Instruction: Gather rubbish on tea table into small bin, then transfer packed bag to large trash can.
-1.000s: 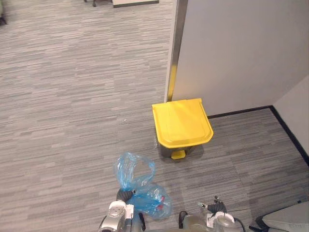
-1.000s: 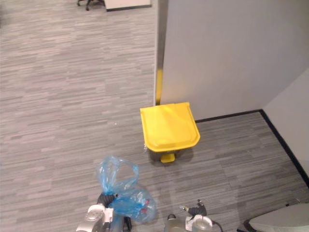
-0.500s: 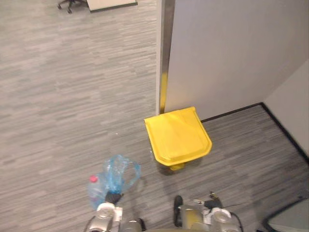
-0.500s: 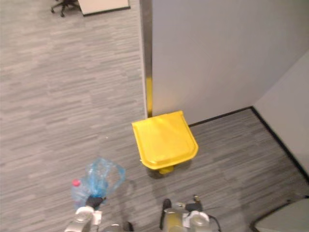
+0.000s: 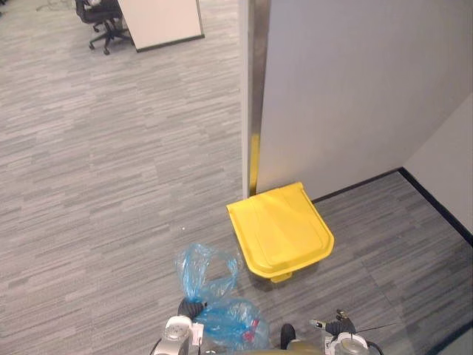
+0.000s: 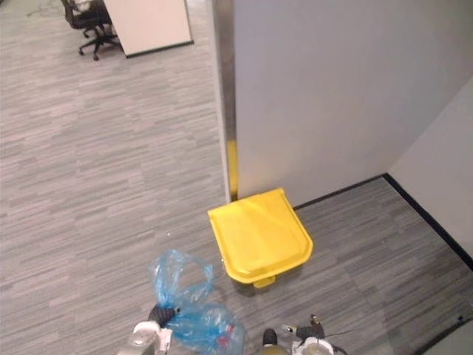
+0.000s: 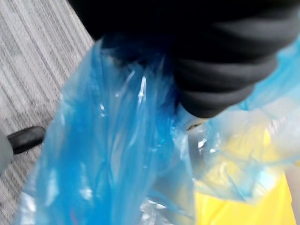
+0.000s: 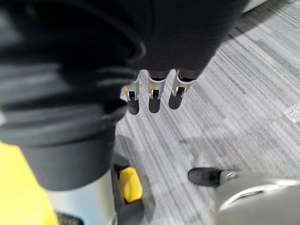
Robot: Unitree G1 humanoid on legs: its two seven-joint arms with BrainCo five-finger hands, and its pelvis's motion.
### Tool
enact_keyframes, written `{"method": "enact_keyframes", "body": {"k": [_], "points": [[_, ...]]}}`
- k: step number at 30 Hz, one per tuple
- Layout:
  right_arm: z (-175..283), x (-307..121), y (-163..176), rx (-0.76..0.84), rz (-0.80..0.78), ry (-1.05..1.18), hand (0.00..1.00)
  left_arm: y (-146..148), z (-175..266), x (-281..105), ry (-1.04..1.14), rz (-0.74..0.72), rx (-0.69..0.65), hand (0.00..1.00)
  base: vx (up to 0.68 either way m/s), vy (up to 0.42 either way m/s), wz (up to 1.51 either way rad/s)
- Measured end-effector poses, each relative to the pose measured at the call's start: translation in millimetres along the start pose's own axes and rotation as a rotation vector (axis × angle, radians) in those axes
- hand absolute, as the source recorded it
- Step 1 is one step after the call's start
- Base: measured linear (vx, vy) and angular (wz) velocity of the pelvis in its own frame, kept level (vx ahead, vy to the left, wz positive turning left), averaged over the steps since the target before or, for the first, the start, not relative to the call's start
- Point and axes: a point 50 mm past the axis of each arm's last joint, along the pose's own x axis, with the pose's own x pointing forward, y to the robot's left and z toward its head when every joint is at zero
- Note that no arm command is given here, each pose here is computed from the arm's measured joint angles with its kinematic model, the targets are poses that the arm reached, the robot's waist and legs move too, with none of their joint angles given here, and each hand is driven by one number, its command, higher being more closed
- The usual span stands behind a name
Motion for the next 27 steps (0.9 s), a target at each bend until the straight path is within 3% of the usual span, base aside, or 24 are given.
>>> {"method": "enact_keyframes", "body": {"k": [11, 27], "points": [[5.3, -0.5, 11.4, -0.019, 0.034, -0.013, 0.0, 16.8, -7.5, -2.9, 0.014, 0.057, 0.018, 1.0, -0.1, -0.005, -0.02], [24.6, 3.1, 8.3, -0.01, 0.019, -0.07, 0.0, 8.3, -7.8, -3.2, 0.017, 0.037, 0.004, 1.0, -0.04, 0.001, -0.02]]}}
